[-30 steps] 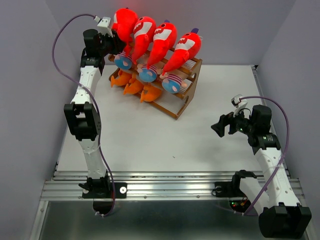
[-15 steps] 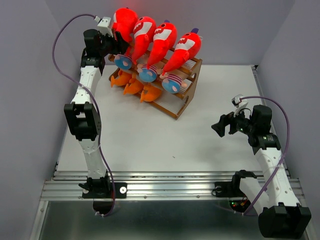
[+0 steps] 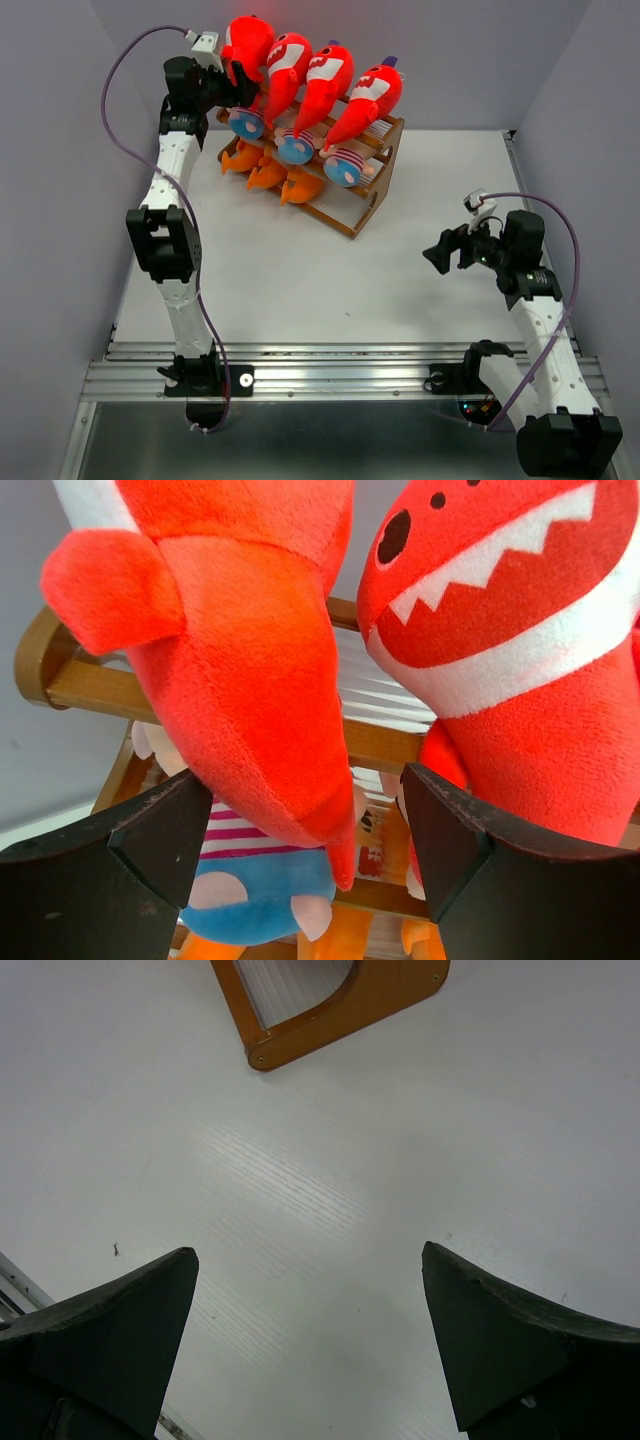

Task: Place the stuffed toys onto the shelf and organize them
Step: Place the stuffed toy onto shelf

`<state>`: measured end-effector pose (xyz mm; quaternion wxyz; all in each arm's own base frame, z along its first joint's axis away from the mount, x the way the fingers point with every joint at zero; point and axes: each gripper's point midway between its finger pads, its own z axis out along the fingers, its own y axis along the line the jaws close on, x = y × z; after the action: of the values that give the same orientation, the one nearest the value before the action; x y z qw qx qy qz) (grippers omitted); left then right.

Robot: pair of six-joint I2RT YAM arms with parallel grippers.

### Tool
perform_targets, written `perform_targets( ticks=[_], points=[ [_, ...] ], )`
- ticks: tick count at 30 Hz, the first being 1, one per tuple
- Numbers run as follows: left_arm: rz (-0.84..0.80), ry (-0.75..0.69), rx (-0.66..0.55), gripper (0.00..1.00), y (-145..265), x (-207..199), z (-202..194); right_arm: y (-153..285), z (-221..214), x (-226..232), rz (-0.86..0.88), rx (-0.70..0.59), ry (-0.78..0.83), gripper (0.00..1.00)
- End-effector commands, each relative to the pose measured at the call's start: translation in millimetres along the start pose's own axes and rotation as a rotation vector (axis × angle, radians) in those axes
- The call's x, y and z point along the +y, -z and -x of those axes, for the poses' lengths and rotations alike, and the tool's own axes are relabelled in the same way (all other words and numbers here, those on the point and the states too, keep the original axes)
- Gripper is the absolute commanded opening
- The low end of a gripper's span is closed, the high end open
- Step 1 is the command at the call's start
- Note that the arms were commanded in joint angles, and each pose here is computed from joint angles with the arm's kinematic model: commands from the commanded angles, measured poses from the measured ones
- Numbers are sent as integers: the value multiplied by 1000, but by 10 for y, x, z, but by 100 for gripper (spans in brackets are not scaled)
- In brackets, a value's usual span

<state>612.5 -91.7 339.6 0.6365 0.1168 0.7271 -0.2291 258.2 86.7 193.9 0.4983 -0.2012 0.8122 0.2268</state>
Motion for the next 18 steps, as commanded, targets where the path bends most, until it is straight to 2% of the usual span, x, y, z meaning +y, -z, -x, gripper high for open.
perform_targets(
  ticks=[1, 14, 18],
  points=[
    [-17, -79, -174, 87, 429, -186, 881, 27, 171, -36, -16, -67, 64, 98],
    [-33, -62, -233, 88, 718, -254, 1112, 49, 178, -55, -27, -73, 69, 98],
    [32, -21, -242, 88, 740, -56, 1116, 54, 183, -49, -26, -76, 71, 98]
  ],
)
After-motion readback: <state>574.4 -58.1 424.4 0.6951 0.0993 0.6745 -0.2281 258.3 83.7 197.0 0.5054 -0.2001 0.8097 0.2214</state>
